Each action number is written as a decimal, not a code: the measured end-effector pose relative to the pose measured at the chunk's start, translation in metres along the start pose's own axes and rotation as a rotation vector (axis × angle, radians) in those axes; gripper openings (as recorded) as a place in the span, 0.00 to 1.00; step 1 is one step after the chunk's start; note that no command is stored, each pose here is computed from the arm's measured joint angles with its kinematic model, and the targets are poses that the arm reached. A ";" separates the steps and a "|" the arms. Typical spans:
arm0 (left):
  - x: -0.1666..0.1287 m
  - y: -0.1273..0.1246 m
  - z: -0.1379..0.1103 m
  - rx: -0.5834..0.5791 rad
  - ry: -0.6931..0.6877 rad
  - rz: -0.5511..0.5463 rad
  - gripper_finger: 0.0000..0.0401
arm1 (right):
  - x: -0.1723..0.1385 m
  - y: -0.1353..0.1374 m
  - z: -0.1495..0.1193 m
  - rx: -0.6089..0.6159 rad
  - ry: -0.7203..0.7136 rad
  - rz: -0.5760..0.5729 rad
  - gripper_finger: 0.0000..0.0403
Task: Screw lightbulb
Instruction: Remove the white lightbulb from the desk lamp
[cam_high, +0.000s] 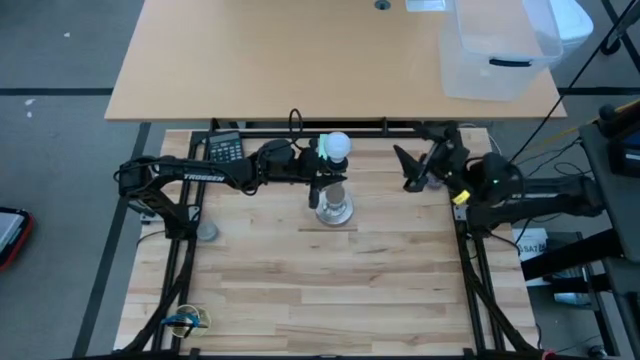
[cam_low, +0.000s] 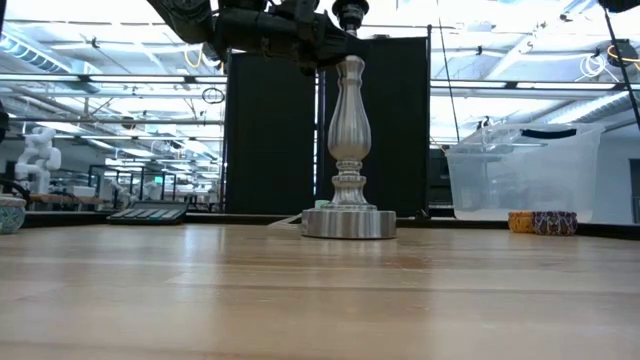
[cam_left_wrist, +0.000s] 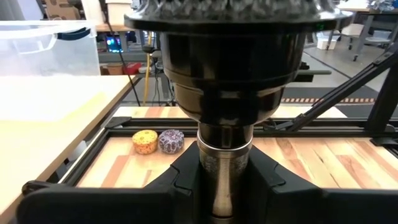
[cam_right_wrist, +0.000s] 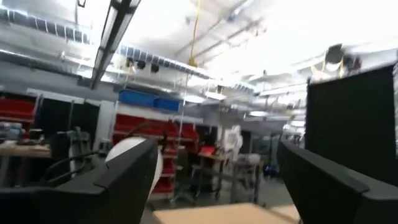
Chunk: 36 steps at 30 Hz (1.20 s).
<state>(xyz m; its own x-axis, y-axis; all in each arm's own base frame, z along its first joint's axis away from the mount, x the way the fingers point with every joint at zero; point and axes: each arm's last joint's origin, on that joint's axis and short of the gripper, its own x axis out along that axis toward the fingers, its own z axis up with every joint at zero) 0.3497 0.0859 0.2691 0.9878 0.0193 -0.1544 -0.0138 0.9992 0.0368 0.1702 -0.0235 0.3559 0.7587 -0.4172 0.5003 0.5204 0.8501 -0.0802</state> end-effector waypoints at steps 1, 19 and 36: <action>0.000 0.000 0.000 -0.001 0.002 0.007 0.18 | 0.002 0.002 -0.003 0.019 0.011 0.004 0.78; 0.000 0.003 -0.002 0.003 0.025 0.071 0.18 | 0.056 0.037 -0.038 0.117 0.151 0.104 0.78; 0.000 0.004 -0.002 0.008 0.027 0.077 0.18 | 0.084 0.054 -0.041 0.109 0.256 0.154 0.81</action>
<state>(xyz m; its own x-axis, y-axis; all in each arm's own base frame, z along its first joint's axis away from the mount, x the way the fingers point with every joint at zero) 0.3488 0.0895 0.2671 0.9793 0.0975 -0.1773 -0.0886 0.9944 0.0575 0.2777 -0.0257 0.3585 0.9063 -0.3366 0.2556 0.3574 0.9332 -0.0385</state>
